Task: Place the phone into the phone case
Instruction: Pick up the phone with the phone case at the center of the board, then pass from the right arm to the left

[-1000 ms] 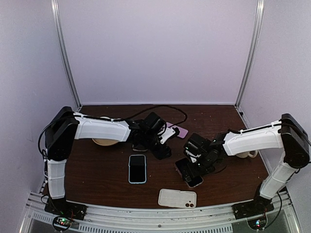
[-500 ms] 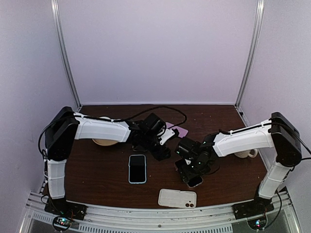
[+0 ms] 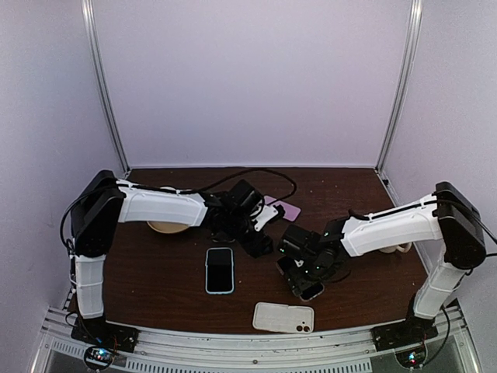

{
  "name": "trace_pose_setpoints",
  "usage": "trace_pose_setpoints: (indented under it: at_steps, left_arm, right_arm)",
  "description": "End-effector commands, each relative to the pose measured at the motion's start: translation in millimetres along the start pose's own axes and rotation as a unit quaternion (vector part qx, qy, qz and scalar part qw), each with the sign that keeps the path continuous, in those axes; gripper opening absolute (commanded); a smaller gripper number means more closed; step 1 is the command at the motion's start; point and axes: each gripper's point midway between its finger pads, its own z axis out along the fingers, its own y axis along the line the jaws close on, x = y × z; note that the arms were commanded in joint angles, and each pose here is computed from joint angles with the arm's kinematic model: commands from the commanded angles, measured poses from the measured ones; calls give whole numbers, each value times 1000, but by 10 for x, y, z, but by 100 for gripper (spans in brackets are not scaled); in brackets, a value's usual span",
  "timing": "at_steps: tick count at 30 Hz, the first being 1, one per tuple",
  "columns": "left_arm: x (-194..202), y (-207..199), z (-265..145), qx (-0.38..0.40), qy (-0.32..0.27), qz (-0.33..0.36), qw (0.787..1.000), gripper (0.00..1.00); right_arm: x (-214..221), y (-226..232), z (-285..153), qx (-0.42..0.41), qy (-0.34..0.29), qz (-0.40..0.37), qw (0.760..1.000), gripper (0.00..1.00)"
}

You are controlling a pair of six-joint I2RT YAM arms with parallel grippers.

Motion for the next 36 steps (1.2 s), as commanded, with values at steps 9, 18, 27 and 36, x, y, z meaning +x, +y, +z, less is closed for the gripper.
trace_pose_setpoints:
  at_steps: [9, 18, 27, 36]
  left_arm:
    - [-752, -345, -828, 143, -154, -152, 966, 92]
    - [-1059, -302, -1163, 170, -269, -229, 920, 84]
    - [-1157, -451, -1233, 213, -281, -201, 914, 47]
    - [-1083, -587, -1181, 248, -251, -188, 917, 27]
  right_arm:
    - [-667, -106, -845, 3, -259, 0, 966, 28]
    - [-936, -109, -1462, -2, -360, 13, 933, 28]
    - [-989, -30, -1612, -9, -377, 2, 926, 27]
    - [-1015, -82, -1663, 4, -384, 9, 923, 26]
